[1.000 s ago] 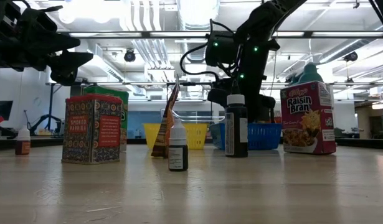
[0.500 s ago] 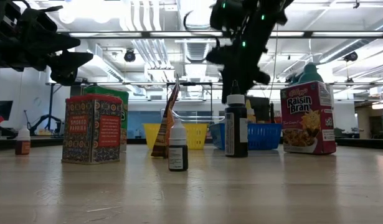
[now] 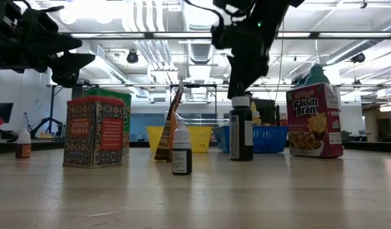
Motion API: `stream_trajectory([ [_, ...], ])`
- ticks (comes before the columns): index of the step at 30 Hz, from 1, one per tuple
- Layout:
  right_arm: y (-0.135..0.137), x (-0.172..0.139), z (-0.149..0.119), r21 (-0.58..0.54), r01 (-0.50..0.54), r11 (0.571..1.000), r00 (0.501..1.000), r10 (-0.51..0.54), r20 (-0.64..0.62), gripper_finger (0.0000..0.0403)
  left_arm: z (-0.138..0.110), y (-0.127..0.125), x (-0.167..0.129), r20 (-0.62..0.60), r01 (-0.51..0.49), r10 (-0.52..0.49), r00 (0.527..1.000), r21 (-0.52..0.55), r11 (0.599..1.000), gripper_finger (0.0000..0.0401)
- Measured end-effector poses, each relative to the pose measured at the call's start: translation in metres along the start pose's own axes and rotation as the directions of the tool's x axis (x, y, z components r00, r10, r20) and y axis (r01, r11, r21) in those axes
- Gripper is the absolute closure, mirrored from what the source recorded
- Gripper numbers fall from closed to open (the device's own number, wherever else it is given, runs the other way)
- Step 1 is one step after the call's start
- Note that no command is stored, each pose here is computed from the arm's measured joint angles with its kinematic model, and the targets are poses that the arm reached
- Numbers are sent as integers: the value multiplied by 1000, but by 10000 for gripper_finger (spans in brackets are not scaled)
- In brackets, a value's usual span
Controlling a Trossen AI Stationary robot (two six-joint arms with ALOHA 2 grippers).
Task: Pick & Place Kitchen Items
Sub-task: Move the red food coloring bottle
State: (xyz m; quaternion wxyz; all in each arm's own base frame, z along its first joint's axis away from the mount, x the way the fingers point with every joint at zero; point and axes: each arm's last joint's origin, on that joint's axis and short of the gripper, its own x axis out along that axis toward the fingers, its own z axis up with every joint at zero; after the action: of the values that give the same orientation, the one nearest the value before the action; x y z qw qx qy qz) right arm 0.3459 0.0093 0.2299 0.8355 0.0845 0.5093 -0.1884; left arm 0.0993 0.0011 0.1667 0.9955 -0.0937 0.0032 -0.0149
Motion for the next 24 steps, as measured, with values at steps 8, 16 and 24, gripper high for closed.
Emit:
stream_trajectory([
  [8,-4,7,5,39,16,999,1000,-16,18,335,0,0,0,0,0,0,1000,0,1000,183],
  [16,25,-10,11,-29,-130,991,989,132,66,323,0,0,0,0,0,0,1000,0,1000,183],
  [24,89,-42,-7,-191,-259,947,947,288,143,338,0,0,0,0,1,-1,1000,0,1000,183],
])
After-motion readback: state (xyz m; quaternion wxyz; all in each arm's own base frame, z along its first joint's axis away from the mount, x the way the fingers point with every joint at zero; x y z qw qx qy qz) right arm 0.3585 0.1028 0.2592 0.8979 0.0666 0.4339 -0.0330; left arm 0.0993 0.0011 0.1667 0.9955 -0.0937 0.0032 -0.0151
